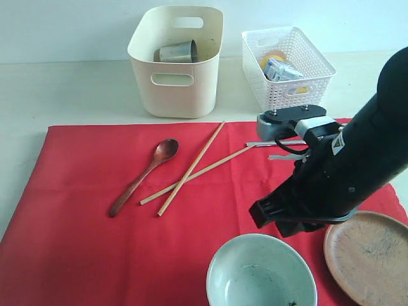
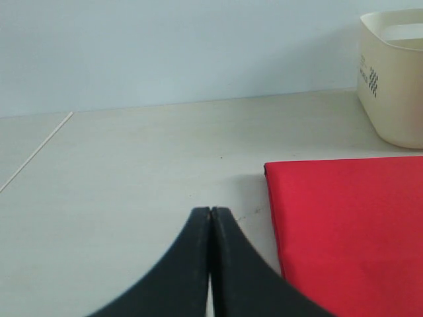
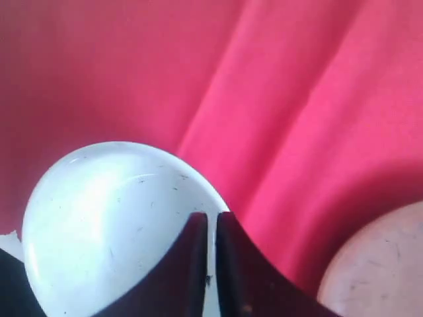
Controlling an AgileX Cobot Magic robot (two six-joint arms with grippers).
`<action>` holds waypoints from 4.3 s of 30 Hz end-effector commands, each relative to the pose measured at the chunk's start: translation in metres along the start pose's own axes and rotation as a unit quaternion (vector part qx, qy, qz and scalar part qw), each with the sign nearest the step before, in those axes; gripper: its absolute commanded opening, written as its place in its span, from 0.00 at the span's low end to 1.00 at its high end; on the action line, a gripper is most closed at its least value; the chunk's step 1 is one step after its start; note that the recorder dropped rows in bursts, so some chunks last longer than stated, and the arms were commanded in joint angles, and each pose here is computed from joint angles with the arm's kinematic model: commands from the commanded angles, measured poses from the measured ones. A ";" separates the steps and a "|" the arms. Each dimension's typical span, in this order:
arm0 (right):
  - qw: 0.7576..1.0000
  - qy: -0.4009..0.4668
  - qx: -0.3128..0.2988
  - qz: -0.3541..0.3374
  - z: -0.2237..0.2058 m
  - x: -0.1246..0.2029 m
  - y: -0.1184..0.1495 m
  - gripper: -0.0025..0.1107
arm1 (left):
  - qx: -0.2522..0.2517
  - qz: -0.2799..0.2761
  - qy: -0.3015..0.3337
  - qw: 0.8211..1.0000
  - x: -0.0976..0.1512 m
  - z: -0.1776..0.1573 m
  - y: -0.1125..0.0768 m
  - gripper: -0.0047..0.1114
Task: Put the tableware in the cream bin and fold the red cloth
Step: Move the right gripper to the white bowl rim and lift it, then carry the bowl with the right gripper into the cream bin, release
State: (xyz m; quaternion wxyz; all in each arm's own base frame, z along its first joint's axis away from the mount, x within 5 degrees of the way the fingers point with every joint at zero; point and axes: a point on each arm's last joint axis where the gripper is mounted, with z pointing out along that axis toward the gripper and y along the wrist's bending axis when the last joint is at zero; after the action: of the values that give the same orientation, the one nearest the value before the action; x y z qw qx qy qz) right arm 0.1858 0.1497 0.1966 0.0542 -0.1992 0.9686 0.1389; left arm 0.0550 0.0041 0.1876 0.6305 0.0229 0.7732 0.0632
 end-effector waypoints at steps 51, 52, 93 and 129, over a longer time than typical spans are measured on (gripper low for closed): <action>0.999 0.005 -0.051 -0.008 0.043 -0.007 0.000 0.02 | 0.002 -0.001 -0.006 1.000 -0.001 0.000 0.000 0.05; 0.998 -0.004 -0.055 -0.003 0.041 -0.008 0.001 0.02 | 0.002 -0.001 -0.006 1.000 -0.001 0.000 0.000 0.05; 0.897 -0.439 -0.044 0.009 -0.013 -0.229 0.033 0.02 | 0.002 -0.001 -0.006 1.000 -0.001 0.000 0.000 0.05; 0.891 -0.447 -0.021 0.083 0.015 -0.259 -0.019 0.02 | 0.002 -0.001 -0.006 1.000 -0.001 0.000 0.000 0.05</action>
State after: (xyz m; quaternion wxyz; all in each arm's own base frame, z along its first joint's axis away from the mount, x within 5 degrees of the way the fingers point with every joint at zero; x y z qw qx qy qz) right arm 0.4287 0.2343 0.2140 0.4533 -0.0358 0.8579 0.2392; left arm 0.0550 0.0041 0.1876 0.6305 0.0229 0.7732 0.0632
